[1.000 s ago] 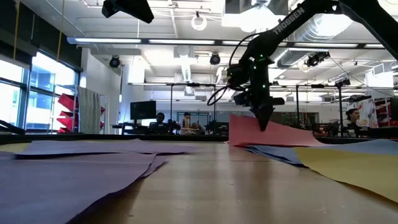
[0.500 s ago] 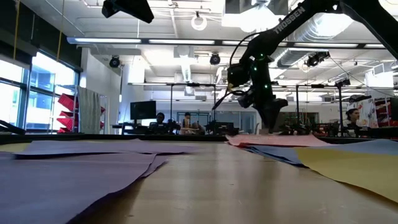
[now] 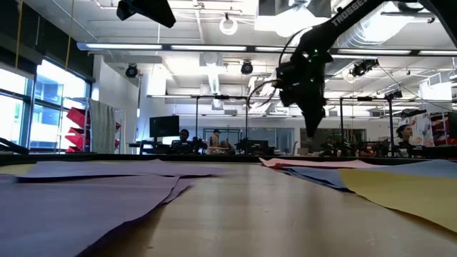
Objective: Organize paper
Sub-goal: Stack the pink paper on the top right of the table
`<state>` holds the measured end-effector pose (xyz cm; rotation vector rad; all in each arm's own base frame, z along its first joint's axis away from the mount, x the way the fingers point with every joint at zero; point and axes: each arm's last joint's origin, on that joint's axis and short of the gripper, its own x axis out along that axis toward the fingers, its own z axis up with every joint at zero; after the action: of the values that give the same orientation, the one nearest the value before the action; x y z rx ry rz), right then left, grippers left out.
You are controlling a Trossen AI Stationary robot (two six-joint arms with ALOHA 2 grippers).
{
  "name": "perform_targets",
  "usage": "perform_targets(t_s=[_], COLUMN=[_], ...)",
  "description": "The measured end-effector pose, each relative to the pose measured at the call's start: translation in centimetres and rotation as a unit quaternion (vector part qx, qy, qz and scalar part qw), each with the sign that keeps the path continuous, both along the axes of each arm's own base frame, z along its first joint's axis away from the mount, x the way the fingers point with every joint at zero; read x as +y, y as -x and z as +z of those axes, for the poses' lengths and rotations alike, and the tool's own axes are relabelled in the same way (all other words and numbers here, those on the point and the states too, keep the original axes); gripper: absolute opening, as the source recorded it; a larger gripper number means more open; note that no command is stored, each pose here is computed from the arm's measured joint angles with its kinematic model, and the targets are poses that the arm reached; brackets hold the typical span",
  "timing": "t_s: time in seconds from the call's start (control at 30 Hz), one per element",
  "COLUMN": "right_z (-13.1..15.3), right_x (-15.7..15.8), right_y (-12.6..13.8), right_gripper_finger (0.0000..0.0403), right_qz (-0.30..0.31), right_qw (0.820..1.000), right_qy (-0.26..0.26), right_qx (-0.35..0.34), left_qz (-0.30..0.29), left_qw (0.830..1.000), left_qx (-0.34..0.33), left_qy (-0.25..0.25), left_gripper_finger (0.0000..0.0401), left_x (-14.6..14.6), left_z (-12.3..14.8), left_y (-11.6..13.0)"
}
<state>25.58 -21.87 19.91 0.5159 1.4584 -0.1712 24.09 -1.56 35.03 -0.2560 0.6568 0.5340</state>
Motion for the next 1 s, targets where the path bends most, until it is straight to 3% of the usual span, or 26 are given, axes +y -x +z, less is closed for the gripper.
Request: perform_targets(t_s=[0.13, 0.33, 0.63, 1.0], right_z=[-2.6, -5.6, -6.9, -6.9], right_x=[3.0, 4.3, 2.1, 2.3], right_y=[-0.2, -0.5, 1.3, 1.0], right_gripper_finger=[0.0008, 0.0002, 0.0000, 0.0000], right_qz=[0.027, 0.011, -0.043, 0.034], right_qw=[0.999, 1.000, 0.996, 0.996], right_qy=[-0.023, 0.020, 0.071, 0.084], right_qx=[0.030, 0.020, 0.013, 0.009], left_qz=[-0.001, 0.006, 0.007, 0.011], left_qw=[1.000, 1.000, 1.000, 1.000], left_qx=[0.001, 0.001, 0.001, 0.005], left_qy=[-0.001, -0.012, -0.013, -0.016], left_gripper_finger=[0.0031, 0.0031, 0.0031, 0.0031], left_x=[0.0, 0.1, 0.1, 0.2], left_z=[0.0, 0.0, 0.0, 0.0], left_y=[0.0, 0.0, 0.0, 0.1])
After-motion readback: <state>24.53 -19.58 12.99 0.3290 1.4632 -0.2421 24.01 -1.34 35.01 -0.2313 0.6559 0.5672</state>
